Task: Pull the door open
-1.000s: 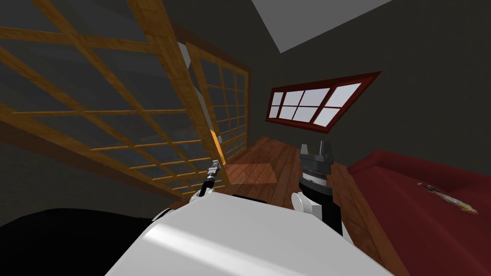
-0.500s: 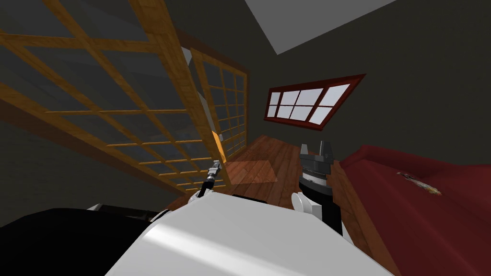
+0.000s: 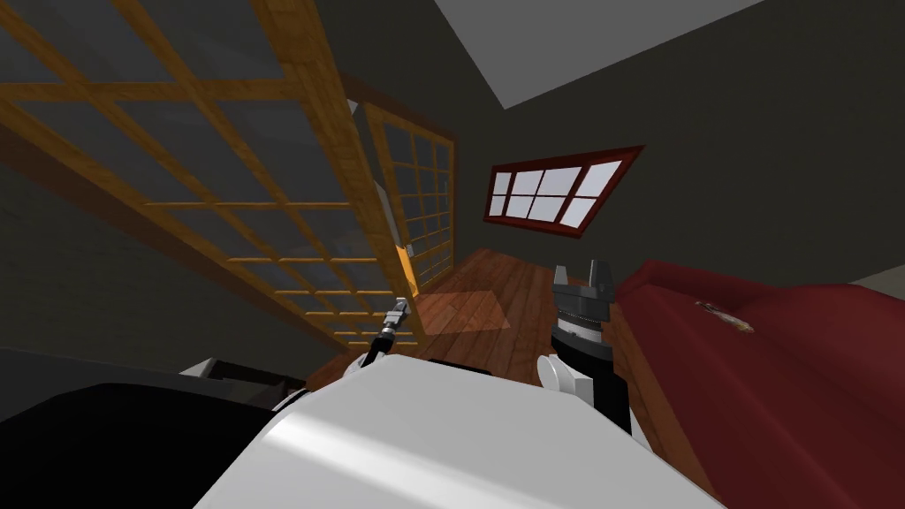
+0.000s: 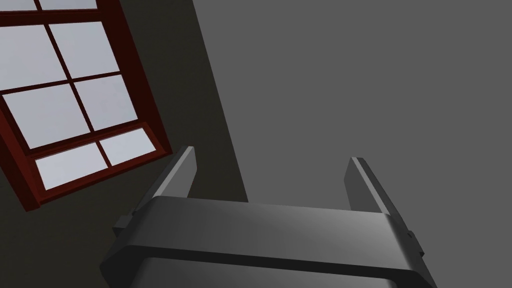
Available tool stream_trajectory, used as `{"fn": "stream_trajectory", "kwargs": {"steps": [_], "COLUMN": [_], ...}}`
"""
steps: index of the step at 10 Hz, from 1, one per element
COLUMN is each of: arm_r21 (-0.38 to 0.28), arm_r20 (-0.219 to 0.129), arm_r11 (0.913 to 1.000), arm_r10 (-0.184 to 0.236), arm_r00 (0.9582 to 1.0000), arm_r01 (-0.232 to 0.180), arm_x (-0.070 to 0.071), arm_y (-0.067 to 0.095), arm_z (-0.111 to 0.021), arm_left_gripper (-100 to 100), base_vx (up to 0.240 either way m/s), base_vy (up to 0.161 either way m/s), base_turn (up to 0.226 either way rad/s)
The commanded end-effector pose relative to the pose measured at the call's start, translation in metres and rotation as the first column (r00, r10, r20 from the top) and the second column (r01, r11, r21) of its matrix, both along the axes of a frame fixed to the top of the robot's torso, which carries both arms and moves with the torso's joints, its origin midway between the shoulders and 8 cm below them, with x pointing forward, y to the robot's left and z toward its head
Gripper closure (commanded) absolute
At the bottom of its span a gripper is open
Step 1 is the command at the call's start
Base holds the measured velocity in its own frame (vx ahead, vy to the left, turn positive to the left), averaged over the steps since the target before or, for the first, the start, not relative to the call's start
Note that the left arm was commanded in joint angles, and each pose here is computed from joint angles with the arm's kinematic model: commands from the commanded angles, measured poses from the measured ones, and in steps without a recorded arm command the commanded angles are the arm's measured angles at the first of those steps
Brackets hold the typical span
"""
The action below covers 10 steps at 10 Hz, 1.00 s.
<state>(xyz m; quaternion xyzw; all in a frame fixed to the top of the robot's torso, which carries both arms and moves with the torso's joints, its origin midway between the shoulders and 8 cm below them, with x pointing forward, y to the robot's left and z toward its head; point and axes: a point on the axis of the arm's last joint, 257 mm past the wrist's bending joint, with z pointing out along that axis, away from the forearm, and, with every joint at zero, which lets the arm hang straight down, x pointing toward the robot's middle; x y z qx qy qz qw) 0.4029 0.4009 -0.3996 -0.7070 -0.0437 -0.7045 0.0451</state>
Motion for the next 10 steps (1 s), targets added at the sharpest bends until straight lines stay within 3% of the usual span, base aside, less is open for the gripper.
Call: {"fn": "stream_trajectory", "kwargs": {"steps": [1,2,6,10], "arm_r21": [-0.002,-0.001,0.0,-0.001], "arm_r20": [0.004,-0.002,0.001,0.004], "arm_r11": [0.9996,0.9999,0.9971,0.9898], "arm_r10": [-0.027,-0.017,-0.076,-0.142], "arm_r00": [0.9996,0.9999,0.9971,0.9898], "arm_r01": [0.027,0.017,0.076,0.142], "arm_x": [-0.001,-0.001,-0.015,-0.03], "arm_y": [-0.005,-0.004,-0.008,-0.011], "arm_z": [0.002,-0.001,-0.001,0.001], "arm_left_gripper": [100,100,100,100], "base_vx": [-0.163,-0.074,-0.165,-0.196], "base_vy": [0.053,0.022,0.012,0.042], "base_turn": [-0.041,-0.021,-0.077,-0.081]}}
